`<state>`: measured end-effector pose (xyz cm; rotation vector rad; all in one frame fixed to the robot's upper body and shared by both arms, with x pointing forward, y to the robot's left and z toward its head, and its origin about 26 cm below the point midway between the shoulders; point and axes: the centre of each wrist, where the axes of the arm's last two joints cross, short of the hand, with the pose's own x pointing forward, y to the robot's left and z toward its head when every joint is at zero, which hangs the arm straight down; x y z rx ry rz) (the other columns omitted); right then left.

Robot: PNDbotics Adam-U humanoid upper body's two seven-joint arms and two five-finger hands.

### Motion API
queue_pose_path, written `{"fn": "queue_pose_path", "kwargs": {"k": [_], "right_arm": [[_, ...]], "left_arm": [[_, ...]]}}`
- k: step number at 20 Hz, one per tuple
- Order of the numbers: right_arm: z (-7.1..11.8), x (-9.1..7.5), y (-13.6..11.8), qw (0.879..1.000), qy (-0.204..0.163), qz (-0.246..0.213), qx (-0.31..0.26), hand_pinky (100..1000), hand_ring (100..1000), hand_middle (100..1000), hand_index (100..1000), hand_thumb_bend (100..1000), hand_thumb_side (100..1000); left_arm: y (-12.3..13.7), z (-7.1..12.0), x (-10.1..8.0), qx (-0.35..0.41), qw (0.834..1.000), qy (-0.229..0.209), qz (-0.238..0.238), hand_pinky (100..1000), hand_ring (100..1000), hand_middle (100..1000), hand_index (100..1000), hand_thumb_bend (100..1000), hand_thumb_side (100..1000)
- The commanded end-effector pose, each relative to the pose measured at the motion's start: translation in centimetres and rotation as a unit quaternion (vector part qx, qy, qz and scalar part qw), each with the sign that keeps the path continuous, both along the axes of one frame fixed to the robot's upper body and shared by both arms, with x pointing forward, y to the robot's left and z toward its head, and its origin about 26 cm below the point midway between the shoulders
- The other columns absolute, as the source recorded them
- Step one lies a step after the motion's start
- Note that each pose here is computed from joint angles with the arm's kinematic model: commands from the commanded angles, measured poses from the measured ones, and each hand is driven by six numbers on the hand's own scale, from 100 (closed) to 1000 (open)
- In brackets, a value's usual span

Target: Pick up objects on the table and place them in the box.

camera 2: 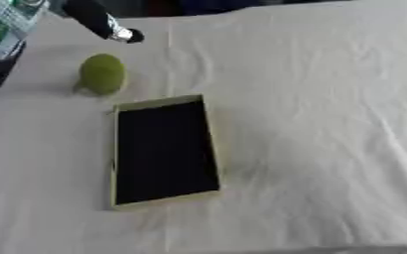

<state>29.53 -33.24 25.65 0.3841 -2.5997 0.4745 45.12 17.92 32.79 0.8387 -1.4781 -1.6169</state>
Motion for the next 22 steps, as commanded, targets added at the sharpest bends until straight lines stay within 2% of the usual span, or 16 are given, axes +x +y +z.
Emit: {"fn": "queue_pose_path", "kwargs": {"k": [1,2,3,6,7,11,18,20,22], "right_arm": [[1.0,-0.4,-0.1,1.0,-0.011,0.0,-0.014,852,696,622,812,100,570],[1.0,-0.4,-0.1,1.0,-0.011,0.0,-0.014,852,696,622,812,100,570],[1.0,-0.4,-0.1,1.0,-0.011,0.0,-0.014,852,697,622,812,100,575],[0.9,-0.4,0.0,1.0,-0.01,0.0,-0.016,853,697,622,812,100,576],[0.9,-0.4,0.0,1.0,-0.009,0.0,-0.016,853,697,622,812,100,578],[0.9,-0.3,0.0,1.0,-0.007,0.0,-0.017,853,696,621,812,100,581],[0.8,-0.4,0.0,1.0,-0.004,-0.001,-0.018,854,696,621,813,100,585],[0.8,-0.3,0.0,1.0,-0.004,-0.001,-0.018,854,696,620,812,100,586],[0.8,-0.4,0.0,1.0,-0.004,-0.001,-0.017,854,695,619,811,100,587]], "left_arm": [[0.9,1.8,-0.1,0.007,1.0,-0.006,0.011,871,863,846,928,557,343],[0.9,1.8,-0.1,0.008,1.0,-0.005,0.011,871,863,846,928,557,343],[0.9,1.9,-0.1,0.008,1.0,-0.004,0.012,903,889,852,920,573,211],[1.5,1.6,0.0,-0.006,1.0,0.024,0.01,910,895,856,921,579,205],[1.7,1.7,0.0,-0.011,0.999,0.034,0.007,915,900,860,925,593,261],[2.1,2.0,-0.2,-0.02,0.997,0.074,0.0,929,913,875,935,633,321],[2.9,1.0,0.5,0.009,0.989,0.144,0.017,944,934,884,933,672,332],[3.1,0.6,0.8,0.017,0.988,0.152,0.027,950,940,883,930,699,361],[3.2,0.3,1.0,0.023,0.987,0.155,0.035,952,941,886,931,712,353]]}}
